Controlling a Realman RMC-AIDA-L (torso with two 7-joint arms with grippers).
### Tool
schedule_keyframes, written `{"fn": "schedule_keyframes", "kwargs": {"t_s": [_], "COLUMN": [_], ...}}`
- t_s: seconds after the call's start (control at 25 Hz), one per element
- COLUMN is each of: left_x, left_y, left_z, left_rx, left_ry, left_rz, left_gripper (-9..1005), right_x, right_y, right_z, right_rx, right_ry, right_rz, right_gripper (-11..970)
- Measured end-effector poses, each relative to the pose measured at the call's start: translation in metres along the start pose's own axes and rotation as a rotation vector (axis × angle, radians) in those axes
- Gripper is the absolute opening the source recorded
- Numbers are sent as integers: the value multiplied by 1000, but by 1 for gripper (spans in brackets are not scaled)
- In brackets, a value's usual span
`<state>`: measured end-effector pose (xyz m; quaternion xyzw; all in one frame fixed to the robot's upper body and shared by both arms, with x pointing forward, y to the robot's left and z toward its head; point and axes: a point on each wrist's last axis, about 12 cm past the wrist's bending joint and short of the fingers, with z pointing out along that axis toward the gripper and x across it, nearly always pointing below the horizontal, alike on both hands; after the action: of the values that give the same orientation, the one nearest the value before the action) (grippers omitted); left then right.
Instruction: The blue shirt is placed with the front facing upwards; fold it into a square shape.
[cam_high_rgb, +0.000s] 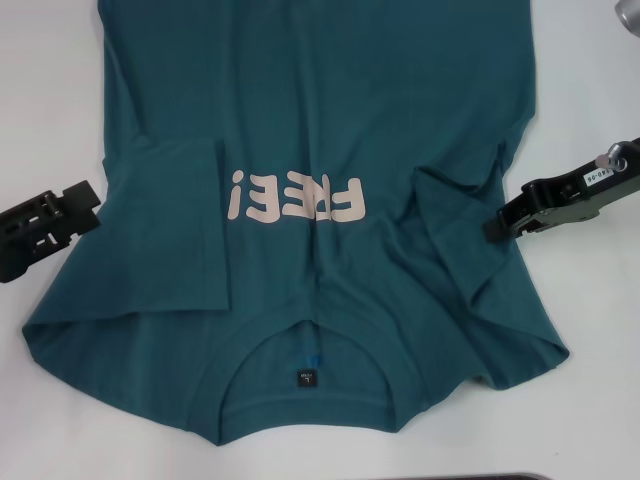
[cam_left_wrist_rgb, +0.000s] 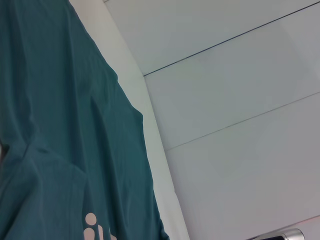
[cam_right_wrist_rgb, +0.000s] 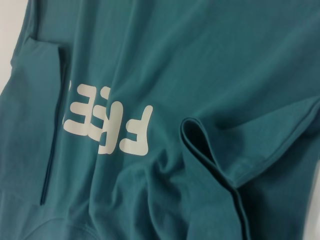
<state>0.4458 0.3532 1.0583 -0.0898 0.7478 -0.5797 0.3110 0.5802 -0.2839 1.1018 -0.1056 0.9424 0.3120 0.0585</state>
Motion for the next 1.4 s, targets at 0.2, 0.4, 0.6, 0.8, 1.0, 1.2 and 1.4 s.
{"fn": "schedule_keyframes", "kwargs": {"t_s": [0.2, 0.4, 0.6, 0.8, 1.0, 1.2, 1.4], "left_x": [0, 0, 0, 0, -1, -1, 0], "left_y": [0, 0, 0, 0, 0, 0, 1], "left_z": [0, 0, 0, 0, 0, 0, -1], "left_rx": [1, 1, -2, -3, -3, -4, -5], "left_ry": [0, 0, -1, -1, -1, -2, -3], "left_rz": [0, -1, 0, 0, 1, 0, 0], "left_gripper": [626, 626, 626, 626, 626, 626, 626], "right_x": [0, 2, 0, -3, -6, -7, -11], "right_y": [-1, 2, 14, 28, 34, 35, 30], "right_z": [-2, -6, -4, 9, 15, 17, 9], "right_rx": [3, -39, -124, -162, -179, -198, -182], "right_ry": [1, 6, 4, 10, 13, 0, -30], "right_rz": [5, 11, -17, -53, -71, -97, -109], "right_gripper": [304, 98, 17, 21, 25, 29, 175]}}
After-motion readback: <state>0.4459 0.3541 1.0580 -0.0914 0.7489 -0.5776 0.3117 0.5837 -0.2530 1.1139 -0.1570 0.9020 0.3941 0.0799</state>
